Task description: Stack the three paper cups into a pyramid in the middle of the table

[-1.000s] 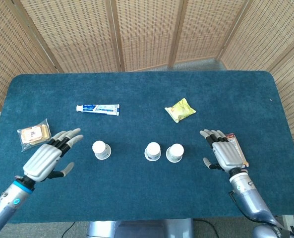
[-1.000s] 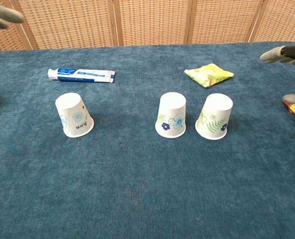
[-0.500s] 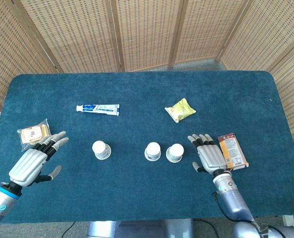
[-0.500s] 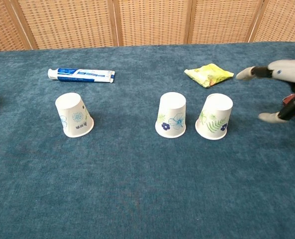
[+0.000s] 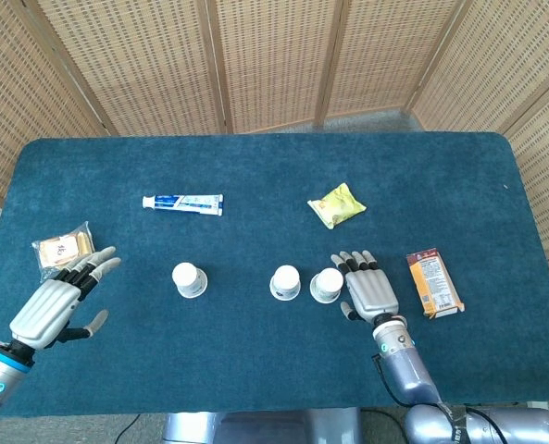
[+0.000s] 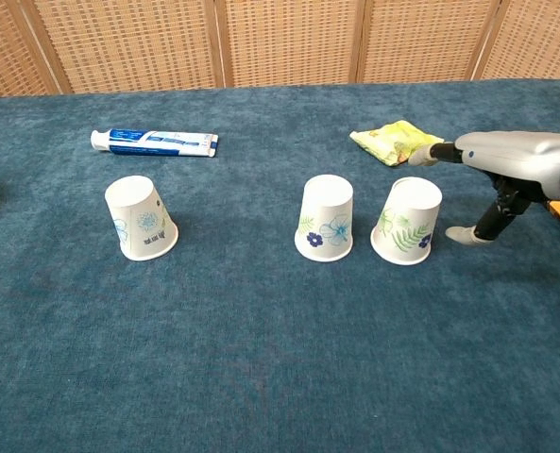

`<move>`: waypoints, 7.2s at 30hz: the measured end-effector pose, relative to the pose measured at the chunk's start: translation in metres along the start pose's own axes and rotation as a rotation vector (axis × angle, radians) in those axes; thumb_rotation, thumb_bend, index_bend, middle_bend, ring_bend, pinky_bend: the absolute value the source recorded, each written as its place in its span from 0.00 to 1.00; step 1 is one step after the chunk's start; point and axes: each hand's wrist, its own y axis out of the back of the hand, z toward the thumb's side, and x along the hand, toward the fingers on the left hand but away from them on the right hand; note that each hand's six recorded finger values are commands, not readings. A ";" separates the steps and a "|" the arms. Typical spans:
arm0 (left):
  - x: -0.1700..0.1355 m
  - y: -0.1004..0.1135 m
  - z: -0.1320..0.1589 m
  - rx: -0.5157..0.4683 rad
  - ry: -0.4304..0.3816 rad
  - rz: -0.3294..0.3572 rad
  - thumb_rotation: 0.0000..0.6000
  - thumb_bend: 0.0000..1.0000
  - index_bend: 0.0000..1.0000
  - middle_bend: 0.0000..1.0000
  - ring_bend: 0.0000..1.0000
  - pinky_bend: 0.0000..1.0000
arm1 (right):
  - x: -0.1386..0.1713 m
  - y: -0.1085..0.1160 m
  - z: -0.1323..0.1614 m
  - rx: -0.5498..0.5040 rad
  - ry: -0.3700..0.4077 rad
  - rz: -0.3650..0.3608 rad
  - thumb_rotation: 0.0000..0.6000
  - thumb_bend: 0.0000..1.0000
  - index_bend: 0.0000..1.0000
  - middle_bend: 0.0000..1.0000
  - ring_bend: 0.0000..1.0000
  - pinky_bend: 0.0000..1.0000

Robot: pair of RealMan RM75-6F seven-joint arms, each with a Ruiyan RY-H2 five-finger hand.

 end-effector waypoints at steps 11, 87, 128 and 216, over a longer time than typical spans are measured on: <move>-0.001 -0.003 -0.005 -0.011 0.007 -0.003 1.00 0.50 0.00 0.00 0.00 0.07 | -0.008 -0.003 0.011 0.013 -0.005 0.027 1.00 0.40 0.00 0.00 0.00 0.06; -0.007 -0.008 -0.017 -0.015 0.042 -0.008 1.00 0.50 0.00 0.00 0.00 0.08 | -0.031 0.002 0.044 -0.020 -0.013 0.054 1.00 0.40 0.33 0.18 0.20 0.51; -0.007 -0.009 -0.017 -0.010 0.042 -0.013 1.00 0.50 0.00 0.00 0.00 0.08 | -0.035 0.002 0.053 0.002 -0.012 0.075 1.00 0.39 0.06 0.09 0.09 0.44; 0.159 -0.104 0.052 0.327 -0.033 -0.257 1.00 0.50 0.30 0.17 0.27 0.55 | 0.026 0.053 -0.077 -0.129 -0.246 -0.100 1.00 0.42 0.00 0.05 0.04 0.39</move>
